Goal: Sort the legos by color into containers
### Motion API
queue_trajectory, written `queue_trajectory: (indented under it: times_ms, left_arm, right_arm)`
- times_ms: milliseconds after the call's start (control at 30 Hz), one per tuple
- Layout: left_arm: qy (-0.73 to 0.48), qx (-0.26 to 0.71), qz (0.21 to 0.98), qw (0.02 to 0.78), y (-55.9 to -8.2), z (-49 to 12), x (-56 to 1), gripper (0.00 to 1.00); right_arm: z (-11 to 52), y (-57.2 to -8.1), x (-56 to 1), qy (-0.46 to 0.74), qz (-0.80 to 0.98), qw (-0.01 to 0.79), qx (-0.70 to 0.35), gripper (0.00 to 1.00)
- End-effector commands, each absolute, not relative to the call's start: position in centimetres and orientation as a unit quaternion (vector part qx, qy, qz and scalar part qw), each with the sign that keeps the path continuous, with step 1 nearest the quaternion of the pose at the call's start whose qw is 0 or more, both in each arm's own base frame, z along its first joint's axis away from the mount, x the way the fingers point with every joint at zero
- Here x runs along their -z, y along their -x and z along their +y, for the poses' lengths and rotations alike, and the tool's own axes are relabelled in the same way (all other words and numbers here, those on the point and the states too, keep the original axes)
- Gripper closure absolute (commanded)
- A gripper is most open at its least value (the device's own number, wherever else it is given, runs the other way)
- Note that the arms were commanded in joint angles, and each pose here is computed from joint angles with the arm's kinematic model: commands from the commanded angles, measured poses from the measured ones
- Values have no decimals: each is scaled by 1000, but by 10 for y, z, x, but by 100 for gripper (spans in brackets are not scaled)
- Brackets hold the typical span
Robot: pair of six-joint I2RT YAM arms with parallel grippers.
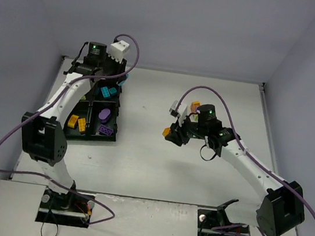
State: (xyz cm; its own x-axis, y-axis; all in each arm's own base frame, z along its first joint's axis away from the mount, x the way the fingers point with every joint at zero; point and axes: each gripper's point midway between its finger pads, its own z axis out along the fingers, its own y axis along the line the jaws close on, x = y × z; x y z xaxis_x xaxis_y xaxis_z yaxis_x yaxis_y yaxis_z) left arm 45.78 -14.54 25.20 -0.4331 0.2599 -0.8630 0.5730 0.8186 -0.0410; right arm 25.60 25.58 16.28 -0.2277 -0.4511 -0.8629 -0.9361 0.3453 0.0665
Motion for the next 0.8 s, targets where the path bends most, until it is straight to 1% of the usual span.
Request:
queue_trajectory:
  times_ms: [0, 33, 67, 200, 233, 267, 333, 433, 467, 600, 767]
  left_arm:
    - [-131, 43, 841, 523, -513, -89, -267, 93]
    - [-121, 36, 840, 527, -520, -84, -270, 90]
    - [-110, 31, 848, 517, -529, -80, -256, 89]
    - [-86, 1, 860, 503, -550, -62, -239, 87]
    - [-78, -7, 864, 497, -552, -56, -236, 85]
    - [-73, -13, 869, 490, -559, -52, -227, 80]
    - [-70, -16, 873, 482, -562, -49, -219, 78]
    - [-72, -13, 879, 471, -564, -48, -207, 70]
    - [-73, -12, 881, 468, -564, -49, -204, 63]
    - [-74, -13, 890, 450, -564, -48, -188, 54]
    - [-60, 7, 891, 449, -561, -54, -189, 51]
  right_arm:
    - [256, -269, -180, 475, 710, 431, -291, 100]
    - [255, -269, -180, 473, 711, 431, -291, 100]
    - [255, -270, -181, 472, 711, 432, -291, 100]
    - [252, -270, -183, 467, 714, 436, -287, 100]
    - [251, -270, -183, 465, 714, 437, -287, 100]
    - [250, -269, -183, 462, 716, 437, -288, 100]
    - [249, -269, -183, 460, 717, 438, -286, 100]
    - [246, -270, -182, 457, 720, 438, -284, 100]
    - [246, -270, -182, 456, 721, 438, -284, 100]
    - [243, -272, -181, 453, 723, 439, -281, 100]
    - [243, -274, -183, 452, 722, 441, -281, 100]
